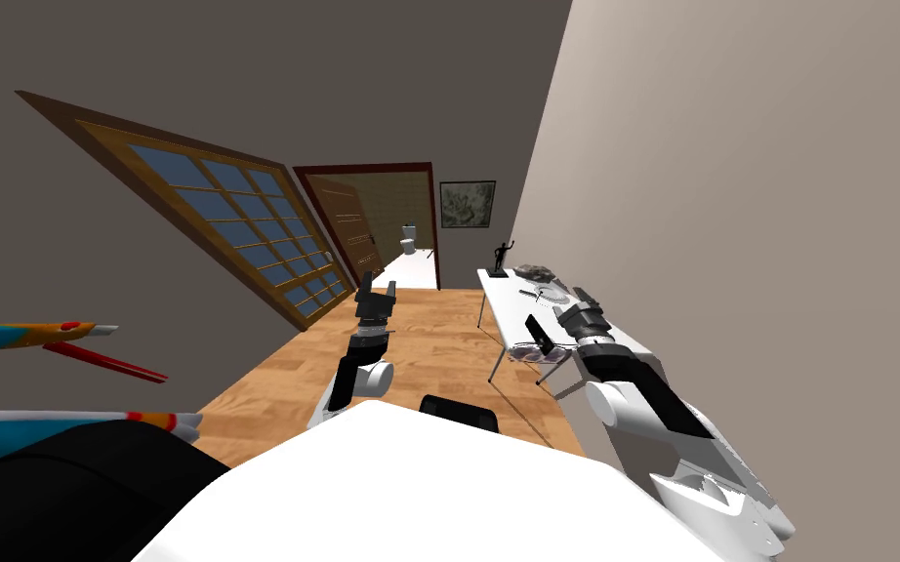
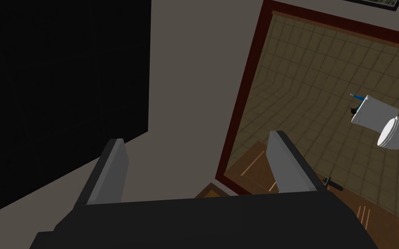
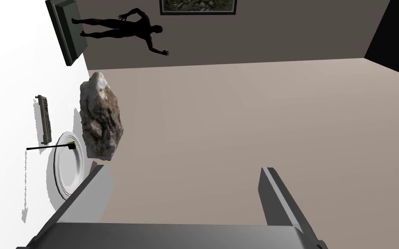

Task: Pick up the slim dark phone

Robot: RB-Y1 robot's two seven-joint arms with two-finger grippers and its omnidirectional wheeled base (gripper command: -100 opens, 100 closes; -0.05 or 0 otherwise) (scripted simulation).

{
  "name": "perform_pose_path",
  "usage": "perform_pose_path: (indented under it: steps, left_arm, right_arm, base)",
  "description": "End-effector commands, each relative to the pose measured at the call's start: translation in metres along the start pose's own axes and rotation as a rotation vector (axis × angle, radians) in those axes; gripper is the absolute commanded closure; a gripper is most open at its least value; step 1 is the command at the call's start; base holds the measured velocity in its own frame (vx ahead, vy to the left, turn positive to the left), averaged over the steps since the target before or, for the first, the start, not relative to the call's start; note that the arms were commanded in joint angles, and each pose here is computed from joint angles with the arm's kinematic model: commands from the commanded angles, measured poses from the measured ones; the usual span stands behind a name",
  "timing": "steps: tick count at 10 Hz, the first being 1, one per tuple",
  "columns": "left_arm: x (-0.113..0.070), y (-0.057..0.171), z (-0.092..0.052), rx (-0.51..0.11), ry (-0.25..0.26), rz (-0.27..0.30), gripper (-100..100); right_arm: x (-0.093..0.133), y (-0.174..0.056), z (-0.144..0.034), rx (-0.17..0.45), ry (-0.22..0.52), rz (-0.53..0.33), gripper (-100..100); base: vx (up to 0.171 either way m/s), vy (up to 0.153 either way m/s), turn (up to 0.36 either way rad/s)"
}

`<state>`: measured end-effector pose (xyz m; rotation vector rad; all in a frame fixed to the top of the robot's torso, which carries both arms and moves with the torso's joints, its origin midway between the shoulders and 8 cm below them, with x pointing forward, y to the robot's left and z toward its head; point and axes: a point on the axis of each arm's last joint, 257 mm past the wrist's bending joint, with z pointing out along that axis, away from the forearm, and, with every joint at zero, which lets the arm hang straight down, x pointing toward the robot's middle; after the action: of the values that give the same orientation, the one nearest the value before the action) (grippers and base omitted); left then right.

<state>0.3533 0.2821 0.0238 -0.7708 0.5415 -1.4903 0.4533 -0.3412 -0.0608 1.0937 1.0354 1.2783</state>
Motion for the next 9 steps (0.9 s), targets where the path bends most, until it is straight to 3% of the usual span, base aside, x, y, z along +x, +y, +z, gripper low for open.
perform_pose_path:
  steps: [1, 2, 4, 5, 9]
  left_arm:
    - [0.0, 0.0, 0.0, 0.0, 0.0, 0.0, 0]
    - [0.0, 0.0, 0.0, 0.0, 0.0, 0.0, 0]
    - [0.0, 0.0, 0.0, 0.0, 0.0, 0.0, 0]
    - [0.0, 0.0, 0.0, 0.0, 0.0, 0.0, 0]
    - [0.0, 0.0, 0.0, 0.0, 0.0, 0.0, 0]
  right_arm:
    - [-0.001, -0.002, 0.001, 0.017, -0.004, 0.008, -100]
    - [-0.012, -0.005, 0.006, 0.044, -0.015, 0.054, -100]
    - [-0.014, -0.011, 0.006, 0.07, -0.022, 0.054, -100]
    - [-0.024, -0.014, 0.011, 0.096, -0.035, 0.103, -100]
    - [-0.037, -0.029, 0.013, 0.173, -0.064, 0.154, -100]
  base:
    - [0.037, 0.033, -0.005]
    - [0.064, 0.07, 0.0]
    - [0.041, 0.057, -0.005]
    - [0.049, 0.066, -0.008]
    - [0.038, 0.066, -0.009]
